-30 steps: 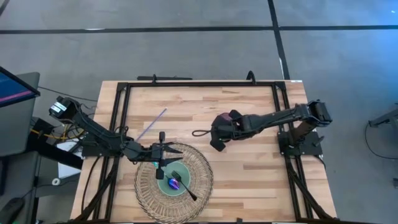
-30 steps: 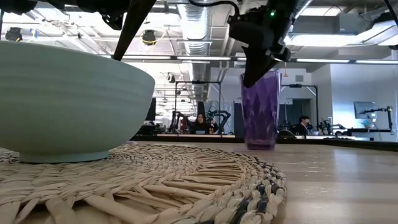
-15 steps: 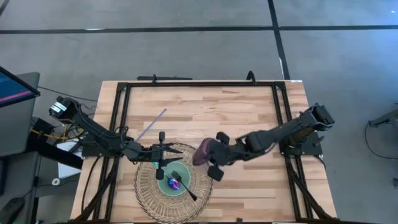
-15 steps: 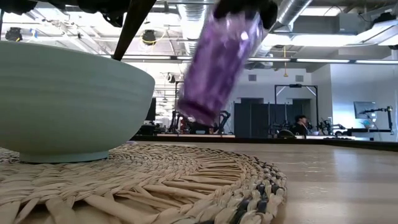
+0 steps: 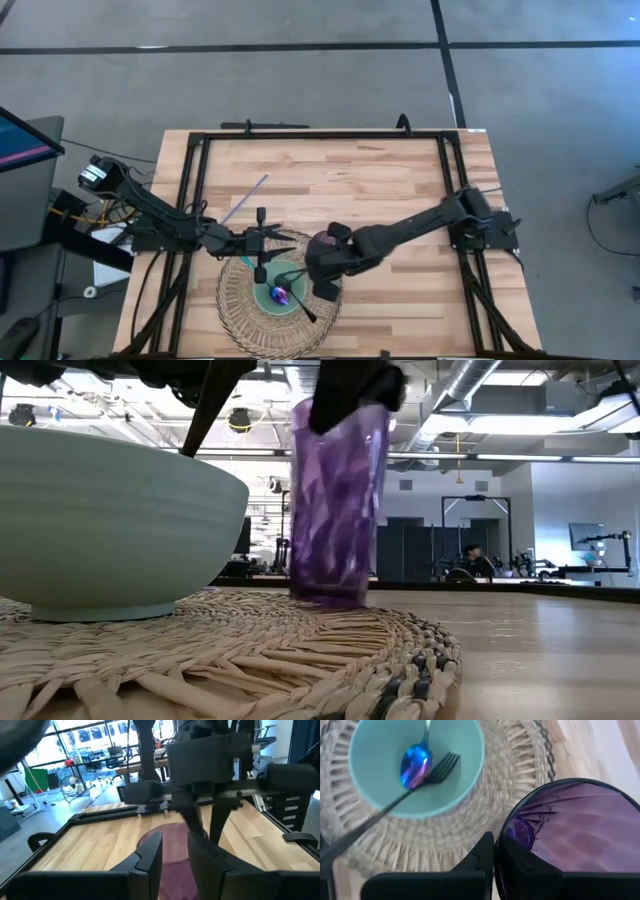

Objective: Pick & Place Utensil
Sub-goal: Put the violet cup on the brown mat to the top right of the green bowl, then put the violet straw into the violet cup on the brown mat

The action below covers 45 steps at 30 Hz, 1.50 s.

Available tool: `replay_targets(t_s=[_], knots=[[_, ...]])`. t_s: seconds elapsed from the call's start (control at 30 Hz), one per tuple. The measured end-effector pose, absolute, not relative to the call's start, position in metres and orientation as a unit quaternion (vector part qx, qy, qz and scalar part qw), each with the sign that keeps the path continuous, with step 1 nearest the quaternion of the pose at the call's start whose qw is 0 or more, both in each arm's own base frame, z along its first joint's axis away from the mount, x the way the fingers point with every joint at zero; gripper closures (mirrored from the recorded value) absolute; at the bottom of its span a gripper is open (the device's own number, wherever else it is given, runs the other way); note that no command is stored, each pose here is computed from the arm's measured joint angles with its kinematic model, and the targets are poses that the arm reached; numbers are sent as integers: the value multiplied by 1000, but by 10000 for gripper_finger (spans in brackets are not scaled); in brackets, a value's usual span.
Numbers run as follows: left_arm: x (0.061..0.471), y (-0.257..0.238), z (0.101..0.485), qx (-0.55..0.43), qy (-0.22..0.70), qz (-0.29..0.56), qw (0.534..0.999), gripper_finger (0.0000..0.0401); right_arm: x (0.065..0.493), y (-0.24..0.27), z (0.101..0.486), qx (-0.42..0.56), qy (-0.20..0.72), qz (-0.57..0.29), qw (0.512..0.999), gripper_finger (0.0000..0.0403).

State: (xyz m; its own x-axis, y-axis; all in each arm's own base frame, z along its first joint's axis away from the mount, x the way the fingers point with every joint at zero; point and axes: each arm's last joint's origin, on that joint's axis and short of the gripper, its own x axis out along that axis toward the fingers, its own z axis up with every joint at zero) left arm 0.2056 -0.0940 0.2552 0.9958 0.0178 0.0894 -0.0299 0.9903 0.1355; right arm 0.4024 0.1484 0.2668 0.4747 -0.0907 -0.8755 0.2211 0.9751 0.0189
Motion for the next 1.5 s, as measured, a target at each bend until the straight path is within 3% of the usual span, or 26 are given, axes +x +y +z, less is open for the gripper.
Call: replay_targets(t_s=[0.23,0.6,0.93,1.2,1.5], knots=[[206,-94,255,69,-44,12,997,308,422,148,258,81,515,-77,850,395],[205,-94,255,69,-44,12,997,308,422,151,258,91,516,-64,849,350],[205,-94,255,69,-44,12,997,308,422,150,264,96,502,-63,857,346],[205,-94,255,69,-44,12,997,308,415,154,276,97,493,-55,863,346],[206,-94,255,69,-44,12,997,308,391,150,319,69,443,-76,890,346]])
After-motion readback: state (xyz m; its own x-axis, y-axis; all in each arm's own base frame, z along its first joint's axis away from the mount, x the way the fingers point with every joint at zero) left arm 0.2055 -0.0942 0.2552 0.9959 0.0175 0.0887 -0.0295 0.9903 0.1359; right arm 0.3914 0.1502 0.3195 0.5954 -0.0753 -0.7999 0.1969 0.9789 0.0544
